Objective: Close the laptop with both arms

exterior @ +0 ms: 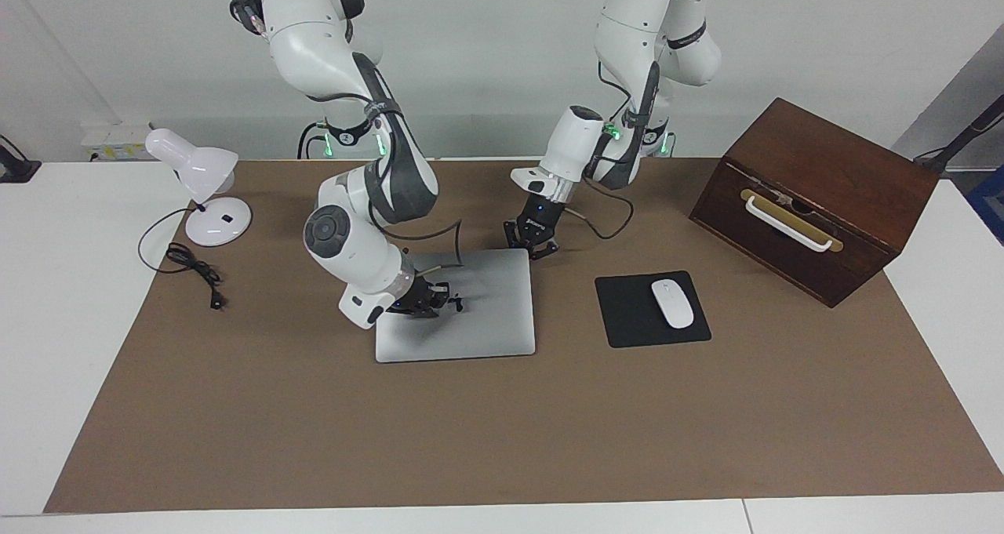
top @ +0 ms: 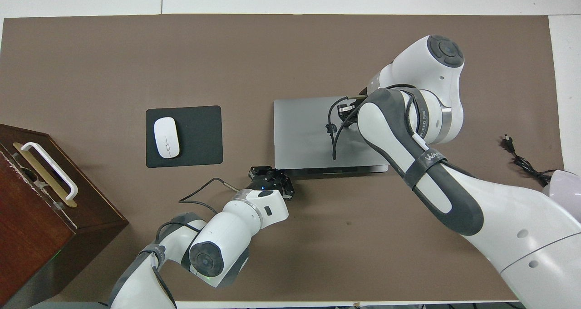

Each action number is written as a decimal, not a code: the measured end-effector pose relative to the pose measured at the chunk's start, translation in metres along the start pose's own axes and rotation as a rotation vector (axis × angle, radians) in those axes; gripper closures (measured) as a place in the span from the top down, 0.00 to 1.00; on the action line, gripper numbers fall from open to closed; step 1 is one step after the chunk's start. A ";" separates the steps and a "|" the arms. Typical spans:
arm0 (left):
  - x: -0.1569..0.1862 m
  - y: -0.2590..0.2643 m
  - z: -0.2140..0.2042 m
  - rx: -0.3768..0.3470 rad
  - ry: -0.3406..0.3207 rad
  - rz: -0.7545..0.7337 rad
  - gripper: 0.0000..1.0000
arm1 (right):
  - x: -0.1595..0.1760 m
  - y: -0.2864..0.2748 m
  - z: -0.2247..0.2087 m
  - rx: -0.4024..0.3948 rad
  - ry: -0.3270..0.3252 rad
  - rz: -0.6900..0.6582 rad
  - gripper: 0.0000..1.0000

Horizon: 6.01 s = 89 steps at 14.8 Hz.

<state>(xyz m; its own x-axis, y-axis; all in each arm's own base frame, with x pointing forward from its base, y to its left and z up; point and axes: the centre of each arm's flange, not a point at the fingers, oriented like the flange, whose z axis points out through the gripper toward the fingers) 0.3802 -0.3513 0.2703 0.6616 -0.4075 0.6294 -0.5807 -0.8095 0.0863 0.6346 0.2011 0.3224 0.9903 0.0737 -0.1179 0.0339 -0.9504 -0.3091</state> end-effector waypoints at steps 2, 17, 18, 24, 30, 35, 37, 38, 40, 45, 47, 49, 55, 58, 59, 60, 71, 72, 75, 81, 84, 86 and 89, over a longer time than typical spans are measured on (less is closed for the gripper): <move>0.000 0.000 0.000 0.000 0.001 0.000 0.01 | -0.001 0.001 0.002 -0.001 -0.004 0.002 0.01; -0.001 0.000 0.000 0.000 0.003 0.000 0.01 | -0.006 -0.004 0.001 -0.003 0.022 -0.006 0.01; -0.001 0.000 0.000 0.000 0.003 0.000 0.01 | -0.007 -0.007 -0.006 -0.002 0.027 -0.010 0.01; -0.001 0.000 0.000 0.000 0.003 0.000 0.01 | -0.022 -0.008 -0.065 -0.049 0.035 -0.037 0.01; -0.001 0.000 0.000 0.000 0.005 0.000 0.01 | -0.052 -0.017 -0.136 -0.167 0.054 -0.105 0.19; -0.001 0.000 0.000 0.000 0.006 0.000 0.01 | -0.071 -0.022 -0.176 -0.226 0.061 -0.127 0.65; -0.001 0.000 0.000 0.000 0.006 0.000 0.01 | -0.079 -0.020 -0.193 -0.232 0.050 -0.119 0.85; -0.001 0.000 0.000 0.000 0.005 0.000 0.01 | -0.083 -0.017 -0.205 -0.242 0.040 -0.110 0.97; 0.001 -0.002 -0.001 0.003 -0.010 -0.003 0.01 | -0.089 -0.004 -0.228 -0.266 0.023 -0.084 1.00; 0.021 -0.016 -0.028 0.016 -0.153 -0.022 0.01 | -0.092 0.016 -0.242 -0.267 0.017 -0.045 1.00; 0.031 -0.022 -0.050 0.016 -0.227 -0.022 0.01 | -0.091 0.022 -0.242 -0.266 0.013 -0.035 1.00; 0.040 -0.032 -0.078 0.015 -0.305 -0.011 0.01 | -0.091 0.032 -0.242 -0.265 0.009 -0.018 1.00; 0.059 -0.075 -0.165 0.023 -0.450 -0.054 0.01 | -0.090 0.043 -0.245 -0.281 0.012 -0.001 1.00; 0.076 -0.109 -0.206 0.026 -0.506 -0.069 0.01 | -0.097 0.049 -0.252 -0.328 0.002 0.004 1.00; 0.083 -0.123 -0.218 0.026 -0.517 -0.072 0.01 | -0.102 0.048 -0.253 -0.333 -0.006 0.004 1.00; 0.089 -0.136 -0.229 0.029 -0.525 -0.081 0.01 | -0.106 0.047 -0.254 -0.337 -0.007 0.000 1.00; 0.120 -0.274 -0.320 0.153 -0.516 -0.329 1.00 | -0.120 0.046 -0.244 -0.349 0.045 -0.021 1.00; 0.129 -0.283 -0.327 0.158 -0.511 -0.340 1.00 | -0.119 0.049 -0.245 -0.348 0.047 -0.019 1.00; 0.159 -0.301 -0.338 0.167 -0.502 -0.365 1.00 | -0.119 0.055 -0.248 -0.347 0.050 -0.009 1.00; 0.182 -0.316 -0.333 0.170 -0.517 -0.413 1.00 | -0.118 0.053 -0.253 -0.346 0.077 -0.015 1.00; 0.190 -0.331 -0.324 0.181 -0.534 -0.447 1.00 | -0.118 0.056 -0.256 -0.345 0.085 -0.009 1.00; 0.191 -0.339 -0.314 0.211 -0.553 -0.466 1.00 | -0.118 0.062 -0.259 -0.344 0.089 0.004 1.00; 0.191 -0.338 -0.307 0.238 -0.571 -0.457 1.00 | -0.117 0.067 -0.262 -0.343 0.093 0.012 1.00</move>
<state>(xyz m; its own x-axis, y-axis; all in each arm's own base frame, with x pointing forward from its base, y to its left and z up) 0.5575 -0.0259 0.5988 0.9911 -0.1136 0.0695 -0.1161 -0.9927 0.0331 0.5559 0.0497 0.5623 0.9984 0.0493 -0.0284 0.0501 -0.9983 0.0289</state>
